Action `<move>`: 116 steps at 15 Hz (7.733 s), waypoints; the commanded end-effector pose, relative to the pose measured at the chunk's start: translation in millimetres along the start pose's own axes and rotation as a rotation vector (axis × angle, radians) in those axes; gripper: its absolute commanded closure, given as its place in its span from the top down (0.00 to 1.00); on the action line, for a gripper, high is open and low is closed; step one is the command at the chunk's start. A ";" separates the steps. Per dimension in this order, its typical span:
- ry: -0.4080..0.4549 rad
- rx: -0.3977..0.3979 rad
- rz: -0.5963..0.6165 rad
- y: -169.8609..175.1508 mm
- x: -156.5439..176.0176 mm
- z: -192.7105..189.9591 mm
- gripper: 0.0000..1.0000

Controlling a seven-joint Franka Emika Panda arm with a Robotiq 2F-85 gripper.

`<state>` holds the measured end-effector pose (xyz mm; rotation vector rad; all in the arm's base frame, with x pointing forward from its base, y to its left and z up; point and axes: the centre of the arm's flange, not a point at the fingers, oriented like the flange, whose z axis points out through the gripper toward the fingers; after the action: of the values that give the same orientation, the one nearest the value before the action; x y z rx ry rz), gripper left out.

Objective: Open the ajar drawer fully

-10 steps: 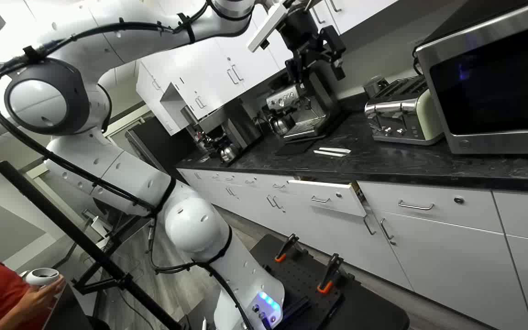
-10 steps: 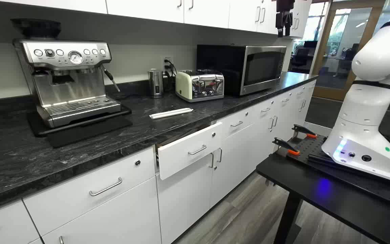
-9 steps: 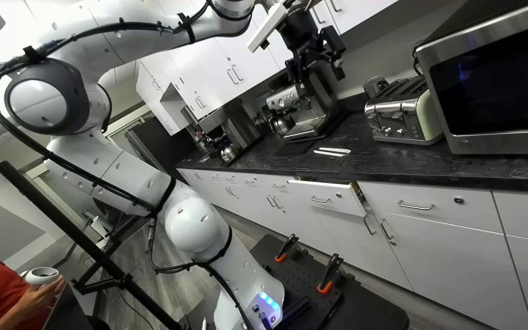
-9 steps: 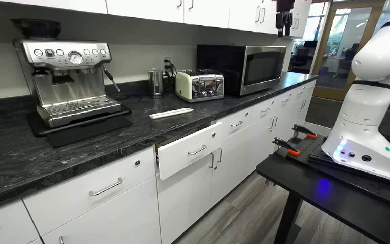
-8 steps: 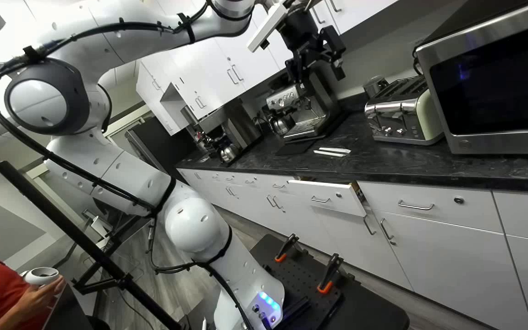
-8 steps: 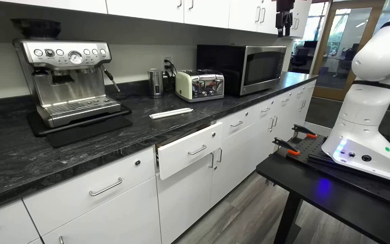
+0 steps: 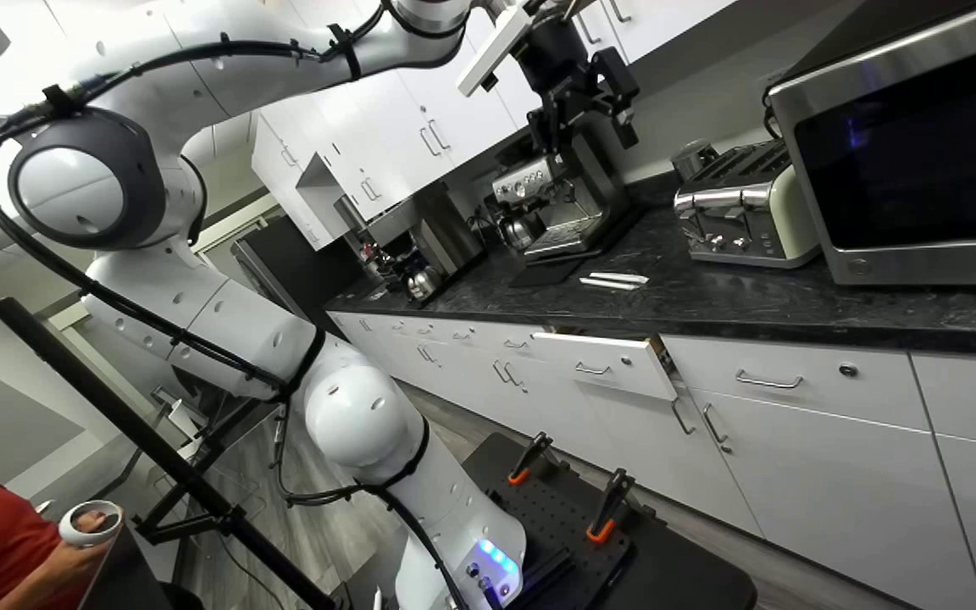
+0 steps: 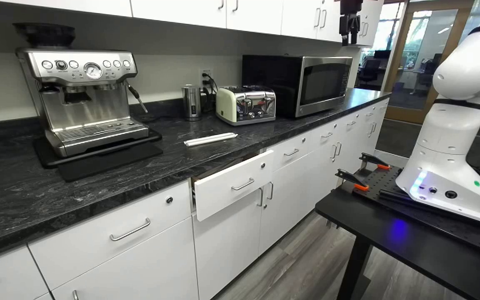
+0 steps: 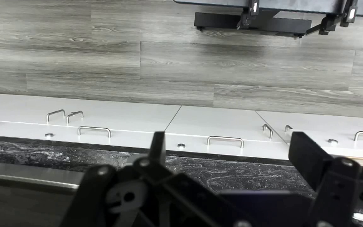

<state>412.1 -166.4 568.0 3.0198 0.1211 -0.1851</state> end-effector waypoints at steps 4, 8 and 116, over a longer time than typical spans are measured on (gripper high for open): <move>0.054 -0.144 -0.100 -53.9 -9.0 -10.6 1.00; 0.045 -0.259 -0.308 -154.6 -27.5 -10.4 1.00; 0.569 -1.552 -0.588 -680.5 35.6 584.0 1.00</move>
<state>294.7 453.6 -85.1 1.3483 0.7751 0.5157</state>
